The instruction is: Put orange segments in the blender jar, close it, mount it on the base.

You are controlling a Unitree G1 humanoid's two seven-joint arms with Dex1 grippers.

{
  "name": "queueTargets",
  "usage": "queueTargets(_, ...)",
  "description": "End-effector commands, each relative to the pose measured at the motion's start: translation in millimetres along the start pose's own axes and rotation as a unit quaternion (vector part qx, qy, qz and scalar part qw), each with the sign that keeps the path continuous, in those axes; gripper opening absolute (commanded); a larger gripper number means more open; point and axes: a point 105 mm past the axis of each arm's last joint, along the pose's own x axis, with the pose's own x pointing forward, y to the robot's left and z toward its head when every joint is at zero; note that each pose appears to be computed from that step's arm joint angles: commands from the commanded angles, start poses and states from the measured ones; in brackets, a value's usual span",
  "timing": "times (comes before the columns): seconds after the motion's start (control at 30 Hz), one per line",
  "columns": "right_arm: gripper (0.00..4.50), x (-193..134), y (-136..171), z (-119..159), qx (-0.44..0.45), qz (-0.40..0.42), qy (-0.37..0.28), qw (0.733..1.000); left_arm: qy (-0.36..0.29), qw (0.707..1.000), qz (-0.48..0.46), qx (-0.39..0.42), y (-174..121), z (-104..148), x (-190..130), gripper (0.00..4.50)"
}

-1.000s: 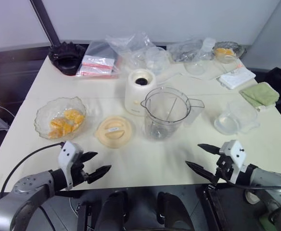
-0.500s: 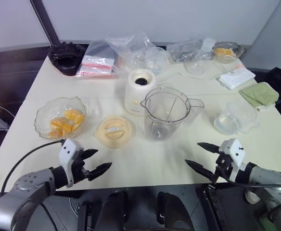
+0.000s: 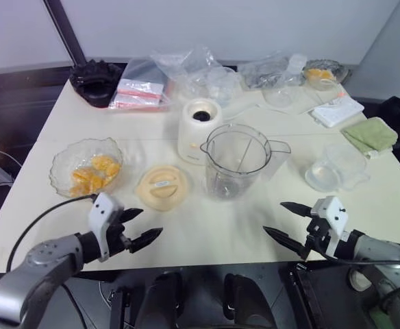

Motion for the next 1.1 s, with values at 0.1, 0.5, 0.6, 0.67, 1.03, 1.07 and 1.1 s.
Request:
queueTargets(0.1,4.47,1,48,34,-0.016,0.111,-0.033,0.993,0.017,0.991,0.093,0.090,50,49,-18,4.42)
queueTargets(0.5,4.47,12,44,28,-0.034,0.100,-0.028,0.994,0.241,0.878,0.308,0.276,175,77,-44,4.42)
queueTargets(0.6,4.47,10,42,24,-0.035,0.092,-0.027,0.995,0.302,0.846,0.292,0.329,186,65,-42,4.42)
queueTargets(0.67,4.47,9,41,23,-0.036,0.085,-0.028,0.995,0.329,0.828,0.278,0.361,192,60,-40,4.42)
queueTargets(1.03,4.47,7,41,32,-0.042,0.059,-0.030,0.997,0.354,0.840,0.277,0.303,217,40,-16,4.42)
queueTargets(1.07,4.47,7,41,33,-0.042,0.058,-0.029,0.997,0.353,0.843,0.277,0.298,217,40,-15,4.42)
queueTargets(1.1,4.47,7,41,33,-0.041,0.055,-0.029,0.997,0.349,0.849,0.274,0.289,216,40,-13,4.42)
